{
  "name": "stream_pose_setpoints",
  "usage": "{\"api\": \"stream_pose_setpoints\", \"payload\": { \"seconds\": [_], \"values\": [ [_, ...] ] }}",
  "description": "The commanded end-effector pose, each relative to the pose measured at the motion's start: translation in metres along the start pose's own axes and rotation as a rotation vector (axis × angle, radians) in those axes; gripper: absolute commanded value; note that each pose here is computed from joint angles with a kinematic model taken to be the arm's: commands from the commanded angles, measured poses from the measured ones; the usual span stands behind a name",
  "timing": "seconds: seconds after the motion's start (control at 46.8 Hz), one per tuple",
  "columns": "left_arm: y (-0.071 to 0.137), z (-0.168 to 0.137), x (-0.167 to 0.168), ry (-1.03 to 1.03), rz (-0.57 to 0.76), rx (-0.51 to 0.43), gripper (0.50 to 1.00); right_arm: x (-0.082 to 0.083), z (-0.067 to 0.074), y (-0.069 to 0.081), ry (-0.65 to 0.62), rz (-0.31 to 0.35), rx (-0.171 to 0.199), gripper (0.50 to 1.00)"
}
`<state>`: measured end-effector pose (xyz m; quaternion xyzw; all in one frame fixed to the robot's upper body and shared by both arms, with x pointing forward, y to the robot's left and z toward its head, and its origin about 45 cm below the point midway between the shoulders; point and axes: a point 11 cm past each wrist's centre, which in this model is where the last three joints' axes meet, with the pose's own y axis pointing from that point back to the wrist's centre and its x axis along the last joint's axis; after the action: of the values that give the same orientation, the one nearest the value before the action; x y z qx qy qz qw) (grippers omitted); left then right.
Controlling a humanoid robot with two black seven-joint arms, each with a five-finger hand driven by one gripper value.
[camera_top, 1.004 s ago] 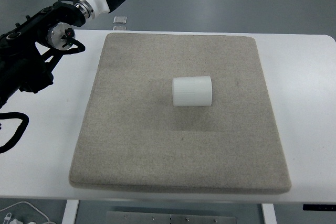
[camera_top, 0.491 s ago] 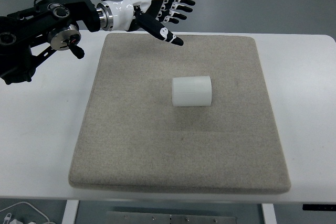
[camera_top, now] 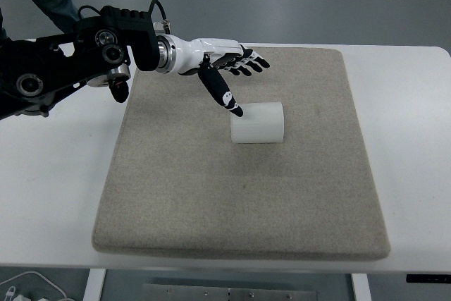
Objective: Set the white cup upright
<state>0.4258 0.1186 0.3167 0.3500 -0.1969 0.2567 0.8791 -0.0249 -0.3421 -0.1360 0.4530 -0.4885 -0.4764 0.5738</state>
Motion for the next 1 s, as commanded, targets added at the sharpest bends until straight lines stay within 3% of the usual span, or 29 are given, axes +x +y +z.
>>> {"api": "stream_pose_setpoints", "payload": {
  "seconds": [0.0,0.983],
  "values": [
    [-0.004,-0.004,-0.006,-0.019,-0.016,0.025,0.977,0.0,0.0,0.0,0.0,-0.001,0.0,0.93],
    [-0.029,-0.003,-0.03,-0.223,-0.038,0.09,0.975,0.0,0.0,0.0,0.0,-0.001,0.0,0.93]
  ]
}}
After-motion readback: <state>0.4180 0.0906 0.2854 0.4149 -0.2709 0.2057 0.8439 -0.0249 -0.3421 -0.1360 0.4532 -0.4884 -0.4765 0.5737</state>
